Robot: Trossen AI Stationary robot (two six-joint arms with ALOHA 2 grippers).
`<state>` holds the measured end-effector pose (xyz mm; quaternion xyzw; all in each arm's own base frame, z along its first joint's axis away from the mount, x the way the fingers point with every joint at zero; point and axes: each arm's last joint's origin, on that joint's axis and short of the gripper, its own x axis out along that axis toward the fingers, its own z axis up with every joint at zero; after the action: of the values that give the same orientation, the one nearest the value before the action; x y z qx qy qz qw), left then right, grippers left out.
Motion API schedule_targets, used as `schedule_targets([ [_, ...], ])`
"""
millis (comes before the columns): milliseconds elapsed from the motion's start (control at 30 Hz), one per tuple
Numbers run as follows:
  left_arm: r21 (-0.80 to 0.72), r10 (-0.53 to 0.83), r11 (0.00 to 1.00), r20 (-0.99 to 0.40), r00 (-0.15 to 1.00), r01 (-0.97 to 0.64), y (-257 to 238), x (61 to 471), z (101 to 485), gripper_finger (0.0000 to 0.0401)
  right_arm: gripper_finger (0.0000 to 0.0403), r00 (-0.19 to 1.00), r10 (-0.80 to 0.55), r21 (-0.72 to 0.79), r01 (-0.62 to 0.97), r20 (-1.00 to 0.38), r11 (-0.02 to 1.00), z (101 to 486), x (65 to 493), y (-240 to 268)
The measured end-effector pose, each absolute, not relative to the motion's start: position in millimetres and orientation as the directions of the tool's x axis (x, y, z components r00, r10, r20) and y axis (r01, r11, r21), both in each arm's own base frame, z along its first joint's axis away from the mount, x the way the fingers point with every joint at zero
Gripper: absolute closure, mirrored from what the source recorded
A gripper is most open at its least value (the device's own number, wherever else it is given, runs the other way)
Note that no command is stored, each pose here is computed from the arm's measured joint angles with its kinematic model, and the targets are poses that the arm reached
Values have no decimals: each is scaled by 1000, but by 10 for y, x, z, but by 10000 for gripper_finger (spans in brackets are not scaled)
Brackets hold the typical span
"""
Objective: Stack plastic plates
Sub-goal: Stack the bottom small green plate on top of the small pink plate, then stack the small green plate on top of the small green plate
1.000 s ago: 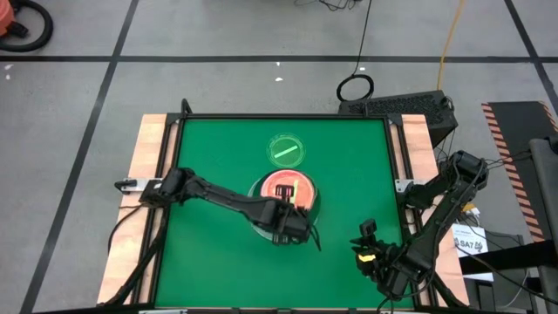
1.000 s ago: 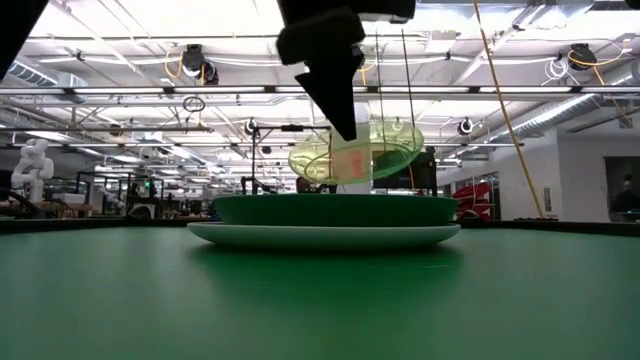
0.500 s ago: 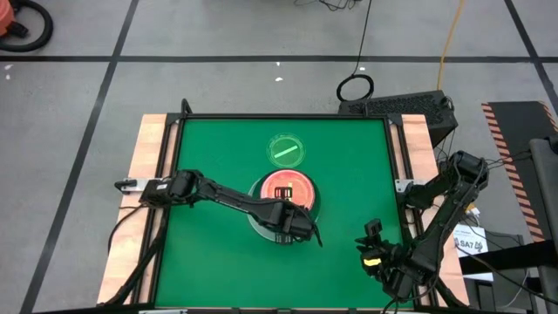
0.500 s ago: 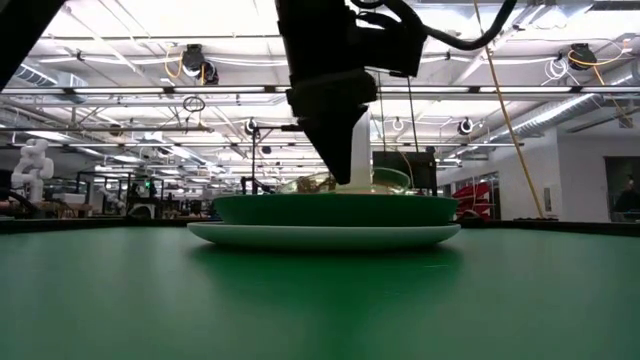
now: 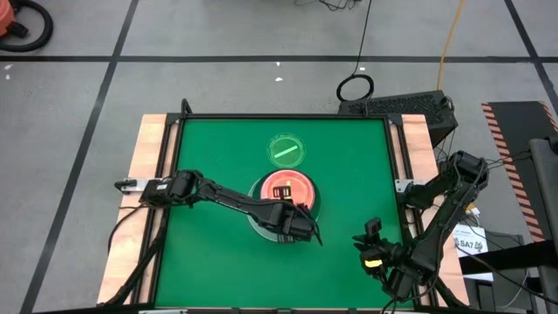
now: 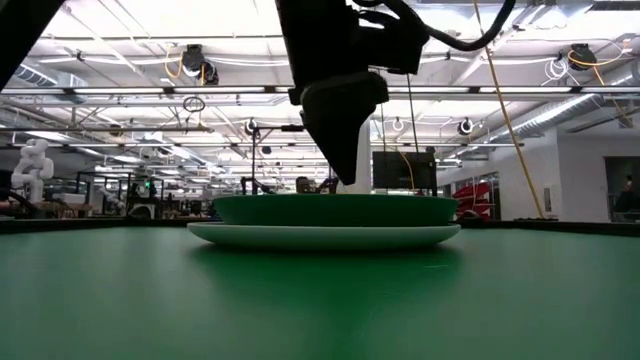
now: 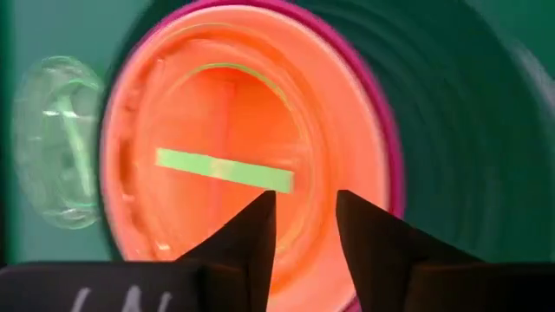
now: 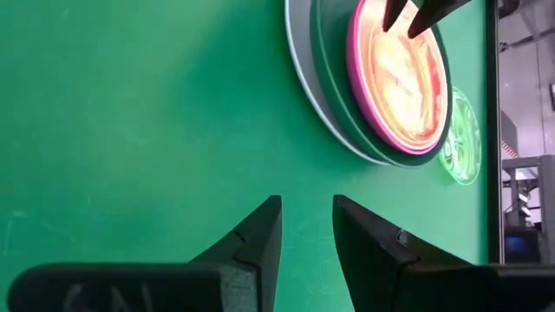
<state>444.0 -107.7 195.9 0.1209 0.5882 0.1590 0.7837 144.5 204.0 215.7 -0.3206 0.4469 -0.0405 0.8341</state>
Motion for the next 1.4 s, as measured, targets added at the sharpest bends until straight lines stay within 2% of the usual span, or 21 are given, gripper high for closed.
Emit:
schedule_targets([
  [300,359,373,928,-891,258,-102,-1115,4415,2009,256,305,622,-371,-623,-247,-689,742,2166,1454,2033],
  [533,405,398,912,-841,367,-60,-1373,4343,2197,256,305,610,-432,-695,-290,-664,658,2173,1547,1930],
  [800,466,440,883,-792,423,-46,-1605,4282,2213,256,305,553,-502,-730,-339,-665,593,2199,1783,1698],
  [967,511,463,860,-779,422,0,-1681,4230,2213,256,305,528,-525,-733,-339,-667,590,2295,1910,1490],
  [1100,619,566,785,-737,370,32,-1579,4180,2214,256,305,520,-533,-733,-330,-667,595,2399,1996,1304],
  [1200,634,589,772,-738,329,43,-1422,4115,2357,256,305,519,-517,-719,-336,-681,609,2484,2061,1158],
  [1400,544,487,835,-797,357,77,-1149,4058,2747,256,305,604,-408,-681,-331,-685,653,2597,2171,815],
])
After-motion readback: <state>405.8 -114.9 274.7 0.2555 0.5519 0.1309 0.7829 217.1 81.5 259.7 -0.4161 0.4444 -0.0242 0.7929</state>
